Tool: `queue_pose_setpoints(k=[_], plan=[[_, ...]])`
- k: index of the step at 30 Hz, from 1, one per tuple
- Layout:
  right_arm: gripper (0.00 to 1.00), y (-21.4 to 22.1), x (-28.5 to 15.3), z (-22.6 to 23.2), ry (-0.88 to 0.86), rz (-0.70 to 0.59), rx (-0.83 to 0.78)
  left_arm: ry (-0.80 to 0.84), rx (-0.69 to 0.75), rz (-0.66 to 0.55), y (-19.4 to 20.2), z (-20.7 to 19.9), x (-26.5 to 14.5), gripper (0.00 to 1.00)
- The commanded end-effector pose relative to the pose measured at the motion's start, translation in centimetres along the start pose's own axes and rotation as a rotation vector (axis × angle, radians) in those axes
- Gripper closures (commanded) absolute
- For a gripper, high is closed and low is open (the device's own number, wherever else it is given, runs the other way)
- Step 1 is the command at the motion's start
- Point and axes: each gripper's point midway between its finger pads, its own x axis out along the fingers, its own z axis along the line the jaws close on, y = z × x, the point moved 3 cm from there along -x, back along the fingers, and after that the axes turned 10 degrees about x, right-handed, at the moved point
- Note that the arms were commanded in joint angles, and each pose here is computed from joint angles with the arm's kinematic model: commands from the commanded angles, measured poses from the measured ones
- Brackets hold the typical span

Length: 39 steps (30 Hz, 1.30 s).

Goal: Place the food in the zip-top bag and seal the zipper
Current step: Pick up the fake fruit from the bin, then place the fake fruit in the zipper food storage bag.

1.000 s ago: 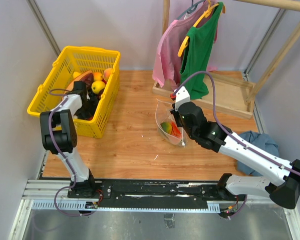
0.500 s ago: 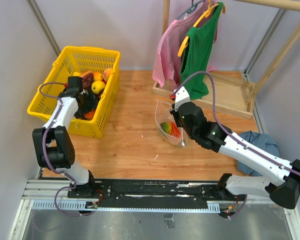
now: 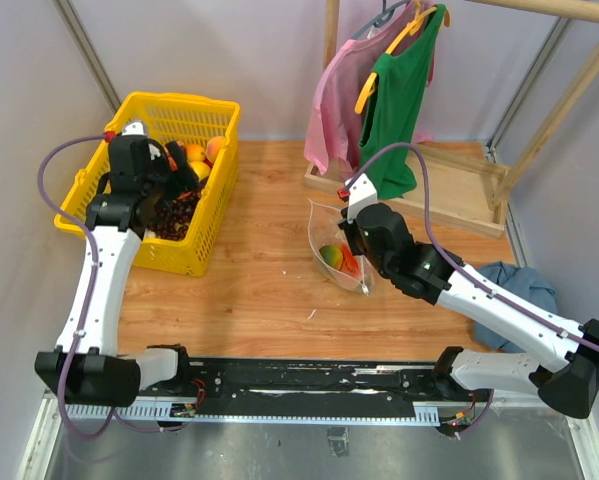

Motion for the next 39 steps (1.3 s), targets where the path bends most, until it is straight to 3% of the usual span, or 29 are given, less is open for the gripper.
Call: queue_pose_setpoints(k=[1,10,18,30,39], plan=[[0.99,-1.3,-0.4,0.3,-0.048,-0.03,0.013,0.129,0.003,-0.084,-1.7,-2.4,-3.8,0.66],[0.99,-1.7,-0.8,1.0,-0.106,-0.049,0.043,0.52,0.027,-0.187,-0.6,-9.5,-10.1,0.67],[0.99,-1.6,-0.9,1.4,-0.124,-0.05,0.059,0.856,0.129,-0.202,4.3,-17.1,-13.0,0.67],[0.99,-1.5,-1.3,2.1,-0.177,-0.051,0.093,1.006,0.23,-0.209,9.8,-25.2,-13.3,0.65],[0.99,-1.6,-1.5,1.9,-0.178,-0.065,0.109,0.923,0.34,-0.111,14.7,-25.8,-10.2,0.57]])
